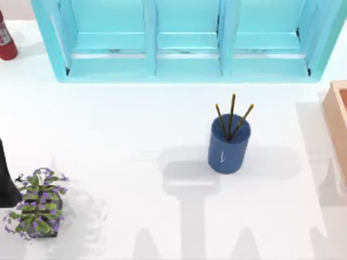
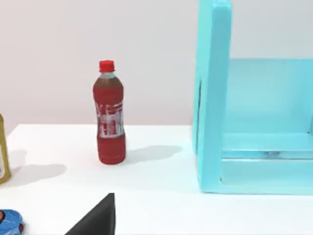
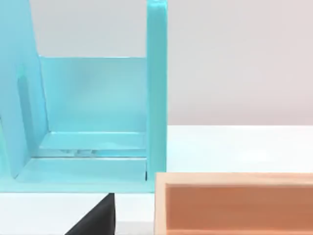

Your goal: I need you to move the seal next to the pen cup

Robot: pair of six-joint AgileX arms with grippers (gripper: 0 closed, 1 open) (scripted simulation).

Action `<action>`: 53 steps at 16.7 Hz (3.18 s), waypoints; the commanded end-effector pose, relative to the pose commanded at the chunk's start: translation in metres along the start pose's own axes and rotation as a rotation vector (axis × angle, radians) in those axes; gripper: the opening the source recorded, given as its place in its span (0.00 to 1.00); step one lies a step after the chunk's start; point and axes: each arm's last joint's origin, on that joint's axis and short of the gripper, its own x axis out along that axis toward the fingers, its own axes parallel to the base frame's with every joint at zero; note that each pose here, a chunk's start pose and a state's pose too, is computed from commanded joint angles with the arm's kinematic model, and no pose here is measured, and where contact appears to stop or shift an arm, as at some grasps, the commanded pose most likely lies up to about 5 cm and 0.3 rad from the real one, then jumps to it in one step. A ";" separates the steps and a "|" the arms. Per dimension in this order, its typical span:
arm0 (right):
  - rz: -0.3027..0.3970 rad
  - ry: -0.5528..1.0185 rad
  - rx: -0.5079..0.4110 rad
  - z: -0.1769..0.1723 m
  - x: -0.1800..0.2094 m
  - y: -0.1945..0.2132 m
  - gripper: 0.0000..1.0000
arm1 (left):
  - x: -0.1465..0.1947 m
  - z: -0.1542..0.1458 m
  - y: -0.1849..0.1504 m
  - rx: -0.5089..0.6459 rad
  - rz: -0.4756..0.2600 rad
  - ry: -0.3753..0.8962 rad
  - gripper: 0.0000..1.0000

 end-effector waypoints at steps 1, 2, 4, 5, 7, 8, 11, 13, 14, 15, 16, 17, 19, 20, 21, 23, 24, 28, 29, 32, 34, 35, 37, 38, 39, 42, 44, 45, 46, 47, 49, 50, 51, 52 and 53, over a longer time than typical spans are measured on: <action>0.000 0.000 0.000 0.000 0.000 0.000 1.00 | 0.000 0.000 0.000 0.000 0.000 0.000 1.00; 0.000 0.000 0.000 0.000 0.000 0.000 1.00 | 0.000 0.000 0.000 0.000 0.000 0.000 1.00; 0.000 0.000 0.000 0.000 0.000 0.000 1.00 | 0.000 0.005 0.001 0.007 0.008 0.031 1.00; 0.000 0.000 0.000 0.000 0.000 0.000 1.00 | 0.000 0.011 0.002 0.014 0.015 0.060 1.00; 0.000 0.000 0.000 0.000 0.000 0.000 1.00 | 0.002 0.027 0.004 0.032 0.031 0.144 1.00; 0.000 0.000 0.000 0.000 0.000 0.000 1.00 | 0.005 0.037 0.005 0.042 0.040 0.199 1.00; 0.000 0.000 0.000 0.000 0.000 0.000 1.00 | 0.022 0.069 0.011 0.070 0.062 0.424 1.00; 0.000 0.000 0.000 0.000 0.000 0.000 1.00 | 0.045 0.086 0.018 0.082 0.069 0.619 1.00; 0.000 0.000 0.000 0.000 0.000 0.000 1.00 | 0.058 0.091 0.022 0.085 0.070 0.723 1.00; 0.000 0.000 0.000 0.000 0.000 0.000 1.00 | 0.072 0.095 0.027 0.085 0.068 0.826 1.00; 0.000 0.000 0.000 0.000 0.000 0.000 1.00 | 0.086 0.098 0.032 0.084 0.065 0.924 1.00; 0.000 0.000 0.000 0.000 0.000 0.000 1.00 | 0.099 0.099 0.037 0.081 0.061 1.016 1.00; 0.000 0.000 0.000 0.000 0.000 0.000 1.00 | 0.125 0.101 0.048 0.071 0.048 1.180 1.00; 0.000 0.000 0.000 0.000 0.000 0.000 1.00 | 0.137 0.102 0.054 0.065 0.040 1.250 1.00; 0.000 0.000 0.000 0.000 0.000 0.000 1.00 | 0.149 0.101 0.060 0.058 0.031 1.316 1.00; 0.000 0.000 0.000 0.000 0.000 0.000 1.00 | 0.170 0.097 0.072 0.042 0.013 1.428 1.00; 0.000 0.000 0.000 0.000 0.000 0.000 1.00 | 0.179 0.094 0.077 0.035 0.005 1.473 1.00; 0.000 0.000 0.000 0.000 0.000 0.000 1.00 | 0.198 0.090 0.089 0.017 -0.015 1.566 1.00; 0.000 0.000 0.000 0.000 0.000 0.000 1.00 | 0.199 0.089 0.089 0.015 -0.016 1.571 1.00; 0.000 0.000 0.000 0.000 0.000 0.000 1.00 | 0.199 0.089 0.089 0.015 -0.016 1.571 1.00; 0.000 0.000 0.000 0.000 0.000 0.000 1.00 | 0.199 0.088 0.088 0.019 -0.018 1.569 1.00; 0.000 0.000 0.000 0.000 0.000 0.000 1.00 | 0.199 0.084 0.088 0.017 -0.018 1.572 1.00; 0.000 0.000 0.000 0.000 0.000 0.000 1.00 | 0.201 0.069 0.089 0.015 -0.017 1.575 1.00; 0.000 0.000 0.000 0.000 0.000 0.000 1.00 | 0.202 0.058 0.089 0.015 -0.016 1.573 1.00; 0.000 0.000 0.000 0.000 0.000 0.000 1.00 | 0.203 0.046 0.090 0.016 -0.015 1.569 1.00; 0.000 0.000 0.000 0.000 0.000 0.000 1.00 | 0.203 0.010 0.090 0.017 -0.014 1.562 1.00; 0.000 0.000 0.000 0.000 0.000 0.000 1.00 | 0.200 -0.006 0.089 0.016 -0.015 1.568 1.00; 0.000 0.000 0.000 0.000 0.000 0.000 1.00 | 0.199 -0.010 0.089 0.016 -0.016 1.571 1.00; 0.000 0.000 0.000 0.000 0.000 0.000 1.00 | 0.199 -0.011 0.089 0.015 -0.016 1.571 1.00; 0.000 0.000 0.000 0.000 0.000 0.000 1.00 | 0.199 -0.011 0.089 0.015 -0.016 1.571 1.00; 0.000 0.000 0.000 0.000 0.000 0.000 1.00 | 0.199 -0.011 0.089 0.015 -0.016 1.571 1.00; 0.000 0.000 0.000 0.000 0.000 0.000 1.00 | 0.199 -0.011 0.089 0.015 -0.016 1.571 0.92; 0.000 0.000 0.000 0.000 0.000 0.000 1.00 | 0.199 -0.011 0.089 0.015 -0.016 1.571 0.85; 0.000 0.000 0.000 0.000 0.000 0.000 1.00 | 0.199 -0.011 0.089 0.015 -0.016 1.571 0.77; 0.000 0.000 0.000 0.000 0.000 0.000 1.00 | 0.199 -0.011 0.089 0.015 -0.016 1.571 0.70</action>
